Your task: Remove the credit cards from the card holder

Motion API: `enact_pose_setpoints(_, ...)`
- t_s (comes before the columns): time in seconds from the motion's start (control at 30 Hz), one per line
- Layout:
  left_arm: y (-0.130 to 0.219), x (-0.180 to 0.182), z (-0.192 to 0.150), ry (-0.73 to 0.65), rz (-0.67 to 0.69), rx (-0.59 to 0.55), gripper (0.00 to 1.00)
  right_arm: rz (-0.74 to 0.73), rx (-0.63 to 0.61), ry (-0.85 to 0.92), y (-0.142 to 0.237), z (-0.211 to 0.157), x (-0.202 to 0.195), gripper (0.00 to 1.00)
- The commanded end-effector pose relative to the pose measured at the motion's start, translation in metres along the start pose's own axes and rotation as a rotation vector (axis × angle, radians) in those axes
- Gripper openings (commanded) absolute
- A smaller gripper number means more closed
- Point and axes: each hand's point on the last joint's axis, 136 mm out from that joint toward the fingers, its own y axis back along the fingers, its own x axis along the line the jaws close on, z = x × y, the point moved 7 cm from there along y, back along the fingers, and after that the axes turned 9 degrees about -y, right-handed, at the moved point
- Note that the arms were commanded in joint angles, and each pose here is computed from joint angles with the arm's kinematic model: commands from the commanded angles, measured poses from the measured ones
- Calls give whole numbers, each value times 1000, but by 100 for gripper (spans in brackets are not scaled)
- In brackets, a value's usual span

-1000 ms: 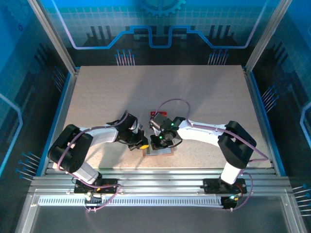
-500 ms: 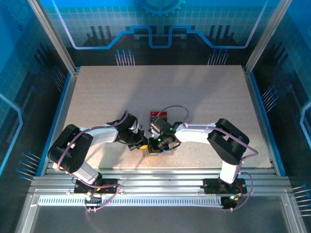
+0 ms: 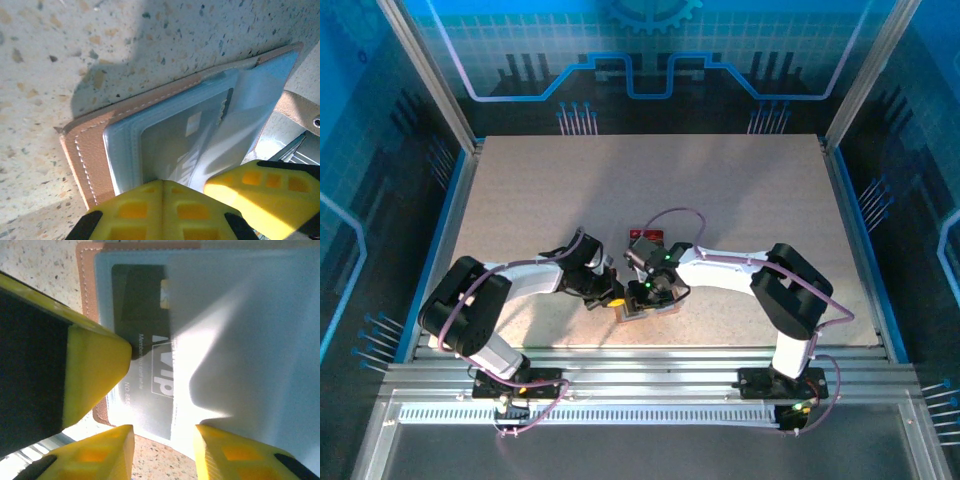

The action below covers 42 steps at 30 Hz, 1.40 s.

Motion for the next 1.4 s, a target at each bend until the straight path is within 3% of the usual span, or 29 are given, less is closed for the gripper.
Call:
enact_pose_setpoints(0.0,-1,4,-4,-2,39,24,0,-103,-20,39,9,-4,0,39)
enact_pose_setpoints(0.23,0,4,-4,-2,40,24,0,-268,-46,106,14,-4,2,45)
enact_pose_setpoints(0.4,0,4,-4,-3,40,24,0,-283,-51,125,14,-5,6,47)
enact_pose_setpoints(0.6,0,3,-3,-5,37,22,0,-186,-44,114,16,-11,7,37)
enact_pose_setpoints(0.8,1,2,-3,-6,34,21,0,-212,-65,129,17,-12,-7,37)
enact_pose_setpoints(0.87,1,1,-3,-7,33,19,0,-173,-62,129,18,-9,-5,36)
enact_pose_setpoints(1.03,2,1,-2,-8,38,17,0,97,-36,36,15,4,7,13)
enact_pose_setpoints(1.17,1,1,-2,-7,39,17,0,221,-34,-49,12,19,3,8)
enact_pose_setpoints(1.37,2,1,-3,-5,38,18,0,254,2,-81,2,33,0,7)
